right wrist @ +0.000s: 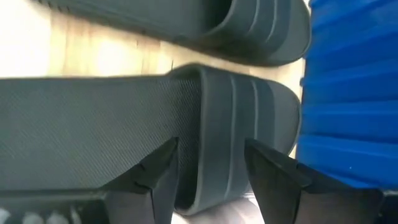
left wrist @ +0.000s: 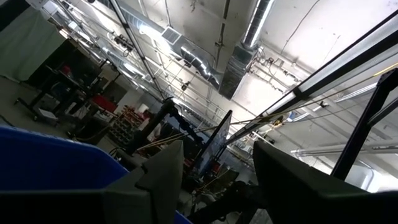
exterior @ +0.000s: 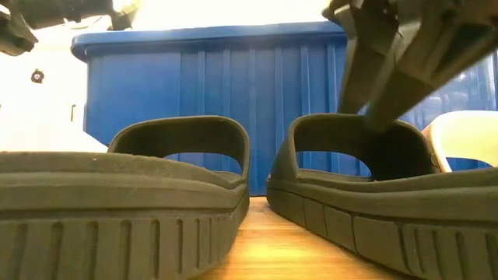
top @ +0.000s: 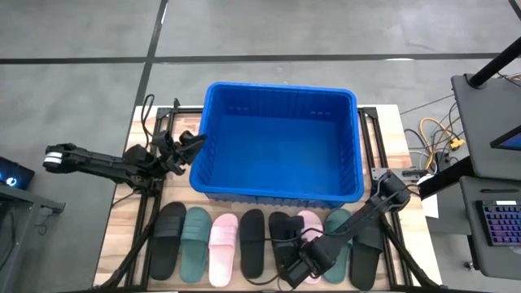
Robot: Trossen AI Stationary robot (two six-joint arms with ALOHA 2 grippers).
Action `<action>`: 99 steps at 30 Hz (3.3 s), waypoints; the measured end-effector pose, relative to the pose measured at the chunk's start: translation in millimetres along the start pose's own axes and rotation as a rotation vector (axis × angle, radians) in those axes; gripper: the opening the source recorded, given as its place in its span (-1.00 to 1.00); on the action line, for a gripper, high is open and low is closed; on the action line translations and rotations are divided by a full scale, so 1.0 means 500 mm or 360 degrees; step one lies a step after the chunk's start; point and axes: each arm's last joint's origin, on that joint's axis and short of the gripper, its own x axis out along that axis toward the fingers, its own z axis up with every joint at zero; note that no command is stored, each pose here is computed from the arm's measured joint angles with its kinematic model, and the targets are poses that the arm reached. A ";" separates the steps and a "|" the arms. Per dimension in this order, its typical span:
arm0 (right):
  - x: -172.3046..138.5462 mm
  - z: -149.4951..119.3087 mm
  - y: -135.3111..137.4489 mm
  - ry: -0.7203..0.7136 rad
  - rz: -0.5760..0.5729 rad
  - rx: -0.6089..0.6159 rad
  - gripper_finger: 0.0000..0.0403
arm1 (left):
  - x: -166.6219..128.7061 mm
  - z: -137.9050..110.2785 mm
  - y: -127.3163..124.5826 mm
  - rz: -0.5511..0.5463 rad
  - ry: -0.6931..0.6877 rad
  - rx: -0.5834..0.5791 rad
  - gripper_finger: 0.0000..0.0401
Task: Pick and place slides into bin
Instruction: Put the black slide into the blue bin
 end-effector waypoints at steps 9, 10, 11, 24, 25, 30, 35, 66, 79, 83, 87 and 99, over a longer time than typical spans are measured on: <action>0.017 -0.011 -0.006 -0.0030 -0.0148 0.0148 -0.15 | 0.001 -0.001 0.000 0.0001 0.0002 0.0000 -0.10; 0.017 -0.011 -0.006 -0.0046 -0.0171 0.0175 -0.16 | 0.001 -0.001 0.000 0.0001 0.0003 0.0000 -0.10; 0.017 -0.010 -0.007 -0.0058 -0.0186 0.0187 -0.16 | 0.001 -0.001 0.000 0.0000 0.0002 -0.0001 -0.10; 0.041 -0.015 -0.001 -0.0131 -0.0172 0.0246 -0.37 | 0.001 -0.003 0.001 0.0002 0.0005 0.0000 -0.10; 0.042 -0.015 -0.002 -0.0131 -0.0175 0.0254 -0.39 | 0.001 -0.002 0.001 0.0002 0.0005 -0.0001 -0.10; 0.042 -0.015 -0.002 -0.0133 -0.0176 0.0265 -0.51 | 0.000 0.000 0.000 -0.0003 -0.0002 -0.0003 -0.10; 0.042 -0.014 -0.003 -0.0135 -0.0166 0.0366 -0.76 | 0.000 0.000 0.000 -0.0002 -0.0001 -0.0003 -0.10; -0.084 0.053 -0.052 -0.0012 -0.0085 0.0367 -0.94 | 0.002 -0.004 0.002 0.0007 0.0014 0.0006 -0.10; -0.218 0.121 -0.103 -0.0306 -0.0020 0.0381 -0.94 | 0.004 -0.009 0.003 0.0016 0.0029 0.0013 -0.10; -0.263 0.138 -0.123 -0.0429 -0.0007 0.0338 -0.94 | 0.004 -0.008 0.003 0.0013 0.0025 0.0011 -0.10; -0.299 0.150 -0.143 -0.0530 -0.0003 0.0304 -0.94 | 0.004 -0.008 0.003 0.0012 0.0024 0.0010 -0.10; -0.352 0.148 -0.218 -0.0711 -0.0270 0.0308 -0.94 | 0.004 -0.007 0.002 0.0009 0.0020 0.0008 -0.10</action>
